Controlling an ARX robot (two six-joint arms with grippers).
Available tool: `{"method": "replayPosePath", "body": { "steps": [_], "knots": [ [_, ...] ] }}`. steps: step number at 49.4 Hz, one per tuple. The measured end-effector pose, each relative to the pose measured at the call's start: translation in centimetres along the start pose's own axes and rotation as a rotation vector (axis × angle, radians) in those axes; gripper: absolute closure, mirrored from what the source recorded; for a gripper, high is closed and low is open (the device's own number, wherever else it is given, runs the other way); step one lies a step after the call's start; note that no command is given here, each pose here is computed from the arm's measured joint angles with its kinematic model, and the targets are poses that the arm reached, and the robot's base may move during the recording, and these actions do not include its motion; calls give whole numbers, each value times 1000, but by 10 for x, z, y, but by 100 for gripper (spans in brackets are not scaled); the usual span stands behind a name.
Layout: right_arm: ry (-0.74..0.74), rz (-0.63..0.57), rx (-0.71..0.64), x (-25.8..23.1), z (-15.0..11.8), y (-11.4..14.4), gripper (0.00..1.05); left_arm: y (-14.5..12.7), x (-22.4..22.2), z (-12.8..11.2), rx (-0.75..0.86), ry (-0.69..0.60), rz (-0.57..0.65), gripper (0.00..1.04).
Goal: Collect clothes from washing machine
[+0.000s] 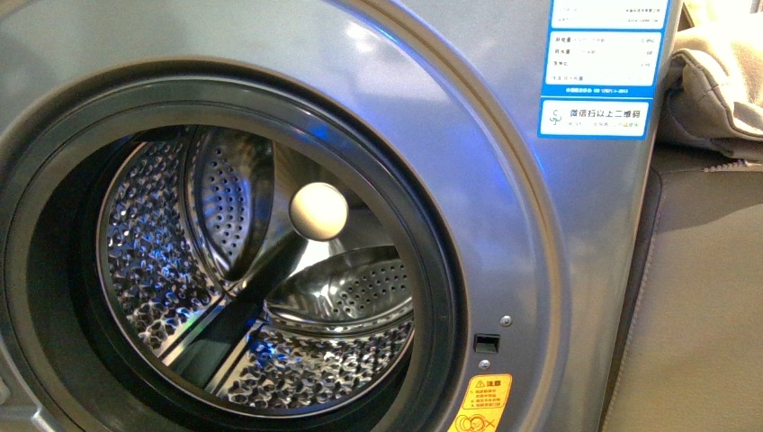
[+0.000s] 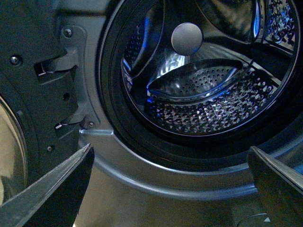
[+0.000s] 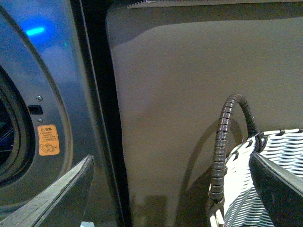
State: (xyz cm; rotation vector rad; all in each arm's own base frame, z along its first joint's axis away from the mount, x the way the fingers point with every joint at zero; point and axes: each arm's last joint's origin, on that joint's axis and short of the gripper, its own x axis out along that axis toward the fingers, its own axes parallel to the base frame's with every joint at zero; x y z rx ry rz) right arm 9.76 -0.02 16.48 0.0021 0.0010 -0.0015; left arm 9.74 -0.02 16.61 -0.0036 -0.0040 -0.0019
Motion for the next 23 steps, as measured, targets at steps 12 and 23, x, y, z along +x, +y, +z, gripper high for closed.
{"method": "replayPosePath", "body": {
  "steps": [12,23],
  "knots": [
    [0,0,0,0,0,0,8,0,0,0,0,0,0,7],
    [0,0,0,0,0,0,8,0,0,0,0,0,0,7]
  ]
}}
